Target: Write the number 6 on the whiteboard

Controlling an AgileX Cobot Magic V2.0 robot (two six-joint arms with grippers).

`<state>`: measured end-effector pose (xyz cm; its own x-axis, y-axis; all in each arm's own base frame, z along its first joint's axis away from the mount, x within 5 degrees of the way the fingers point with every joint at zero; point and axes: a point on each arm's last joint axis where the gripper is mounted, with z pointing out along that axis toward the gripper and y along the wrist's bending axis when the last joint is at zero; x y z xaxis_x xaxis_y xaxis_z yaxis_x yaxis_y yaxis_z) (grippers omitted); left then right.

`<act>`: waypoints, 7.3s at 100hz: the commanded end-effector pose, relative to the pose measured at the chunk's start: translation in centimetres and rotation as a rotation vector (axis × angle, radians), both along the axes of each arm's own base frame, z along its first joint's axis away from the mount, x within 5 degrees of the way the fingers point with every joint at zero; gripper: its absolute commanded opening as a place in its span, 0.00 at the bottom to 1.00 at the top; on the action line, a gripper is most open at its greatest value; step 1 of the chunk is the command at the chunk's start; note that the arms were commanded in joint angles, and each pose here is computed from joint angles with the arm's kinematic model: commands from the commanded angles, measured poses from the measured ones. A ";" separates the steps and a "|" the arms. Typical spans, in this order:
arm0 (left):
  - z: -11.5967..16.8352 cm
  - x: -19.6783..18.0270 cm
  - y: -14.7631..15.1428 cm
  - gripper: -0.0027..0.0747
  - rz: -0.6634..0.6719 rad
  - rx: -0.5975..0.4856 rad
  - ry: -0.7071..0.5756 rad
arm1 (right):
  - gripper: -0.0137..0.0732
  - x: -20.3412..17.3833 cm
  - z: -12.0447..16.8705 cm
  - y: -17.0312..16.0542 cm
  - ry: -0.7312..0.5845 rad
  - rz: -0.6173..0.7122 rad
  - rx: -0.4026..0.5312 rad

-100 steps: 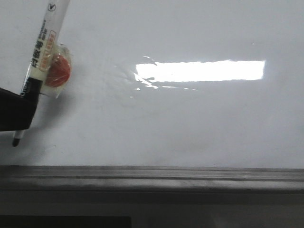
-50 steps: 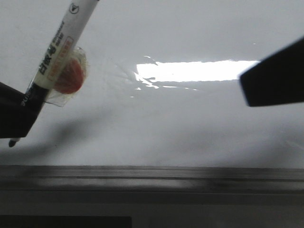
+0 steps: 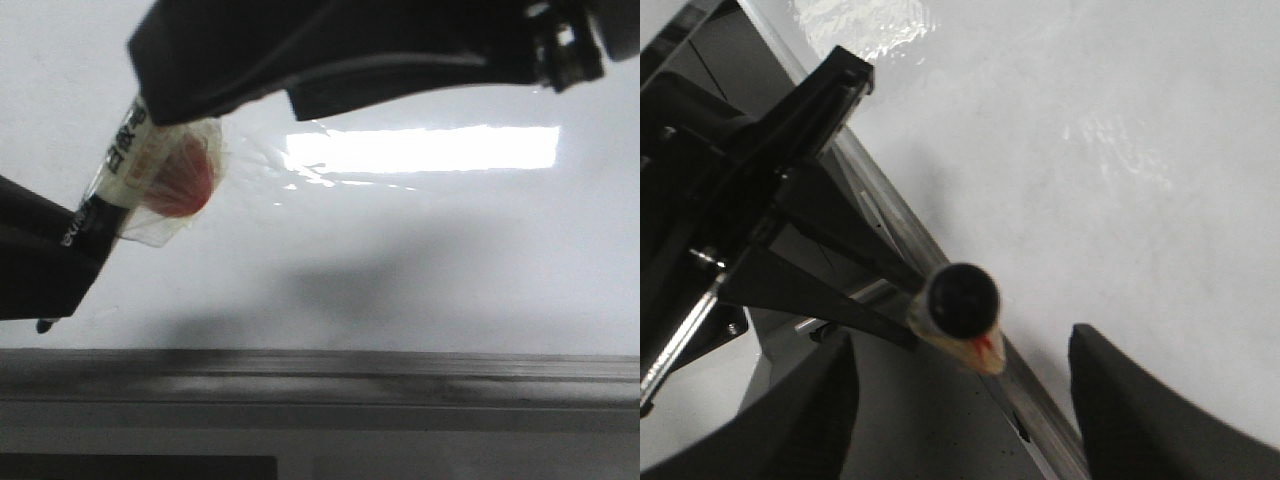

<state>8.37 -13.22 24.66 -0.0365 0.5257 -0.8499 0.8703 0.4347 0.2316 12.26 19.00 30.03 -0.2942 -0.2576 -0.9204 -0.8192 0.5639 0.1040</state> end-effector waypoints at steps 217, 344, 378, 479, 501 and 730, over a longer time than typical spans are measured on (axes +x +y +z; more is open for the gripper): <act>6.9 -0.4 6.1 0.47 0.292 -0.411 -0.170 | 0.09 7.1 1.4 -0.8 0.091 -0.289 0.102; 3.9 -0.8 0.4 0.47 0.018 -0.275 0.023 | 0.09 2.2 4.5 2.5 0.035 -0.069 0.198; 3.2 0.3 0.6 0.30 0.096 -0.235 0.052 | 0.09 1.7 4.2 2.8 0.060 -0.038 0.167; 2.4 2.8 3.2 0.01 0.567 -0.496 0.476 | 0.72 2.1 3.5 2.3 0.111 -0.053 0.117; 1.7 3.9 2.5 0.01 0.590 -0.492 0.488 | 0.72 2.1 3.5 2.3 0.117 -0.055 0.121; 4.1 -3.8 10.1 0.01 0.459 -0.702 -0.024 | 0.08 -7.4 -1.4 -12.3 -0.167 -0.081 0.447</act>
